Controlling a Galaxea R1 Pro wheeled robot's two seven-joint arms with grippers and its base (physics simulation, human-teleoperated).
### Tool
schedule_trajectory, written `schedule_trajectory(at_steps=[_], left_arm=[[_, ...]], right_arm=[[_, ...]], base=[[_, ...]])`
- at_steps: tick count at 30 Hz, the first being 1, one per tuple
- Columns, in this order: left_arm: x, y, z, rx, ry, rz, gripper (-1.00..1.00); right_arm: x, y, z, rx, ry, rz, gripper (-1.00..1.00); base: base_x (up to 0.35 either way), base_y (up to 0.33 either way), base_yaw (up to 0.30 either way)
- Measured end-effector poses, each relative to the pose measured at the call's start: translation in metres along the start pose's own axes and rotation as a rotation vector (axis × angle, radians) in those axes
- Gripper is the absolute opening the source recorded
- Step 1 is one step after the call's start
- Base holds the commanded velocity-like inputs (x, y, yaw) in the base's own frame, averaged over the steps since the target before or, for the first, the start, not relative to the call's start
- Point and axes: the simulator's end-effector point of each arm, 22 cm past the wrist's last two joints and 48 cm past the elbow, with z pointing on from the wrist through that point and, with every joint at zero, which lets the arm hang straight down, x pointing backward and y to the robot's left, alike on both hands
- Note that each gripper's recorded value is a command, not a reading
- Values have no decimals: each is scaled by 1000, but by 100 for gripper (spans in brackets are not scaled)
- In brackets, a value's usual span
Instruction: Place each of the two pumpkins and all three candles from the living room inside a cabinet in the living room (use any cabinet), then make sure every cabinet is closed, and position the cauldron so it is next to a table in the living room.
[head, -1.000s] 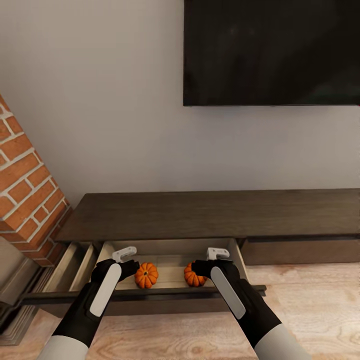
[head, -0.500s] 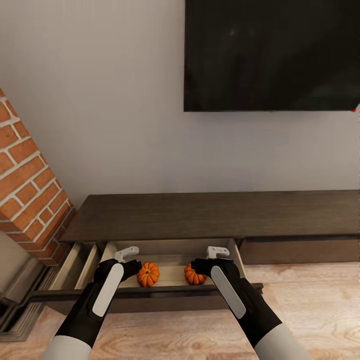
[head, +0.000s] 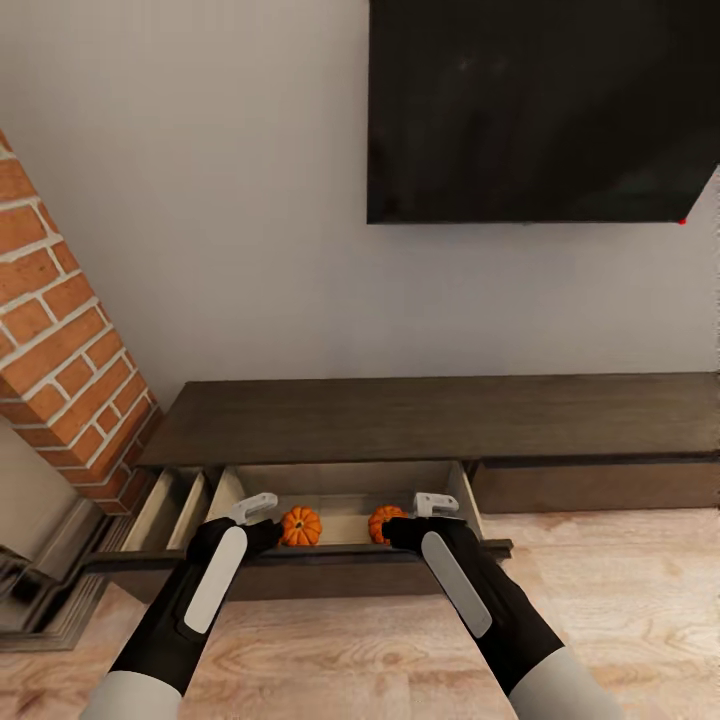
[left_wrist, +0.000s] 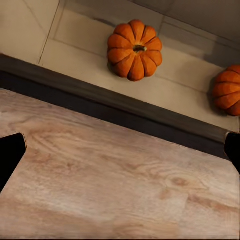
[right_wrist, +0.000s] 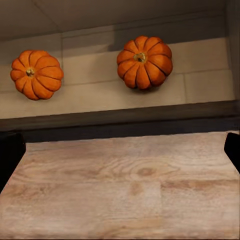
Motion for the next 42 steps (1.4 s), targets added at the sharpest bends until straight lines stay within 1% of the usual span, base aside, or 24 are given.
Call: schedule_trajectory(at_steps=[10,16,33,42], left_arm=[[0,0,0,0,0,0,100],[0,0,0,1,-1,1,100],[18,5,28,0,-3,2,100],[29,8,44,-1,-3,4,100]], right_arm=[[0,0,0,0,0,0,100],[0,0,0,1,1,0,100],[21,-6,27,1,0,0,100],[33,-9,42,1,0,0,100]], base=[[-301,0,0],[-113,0,0],[-8,0,0],[-232,0,0]])
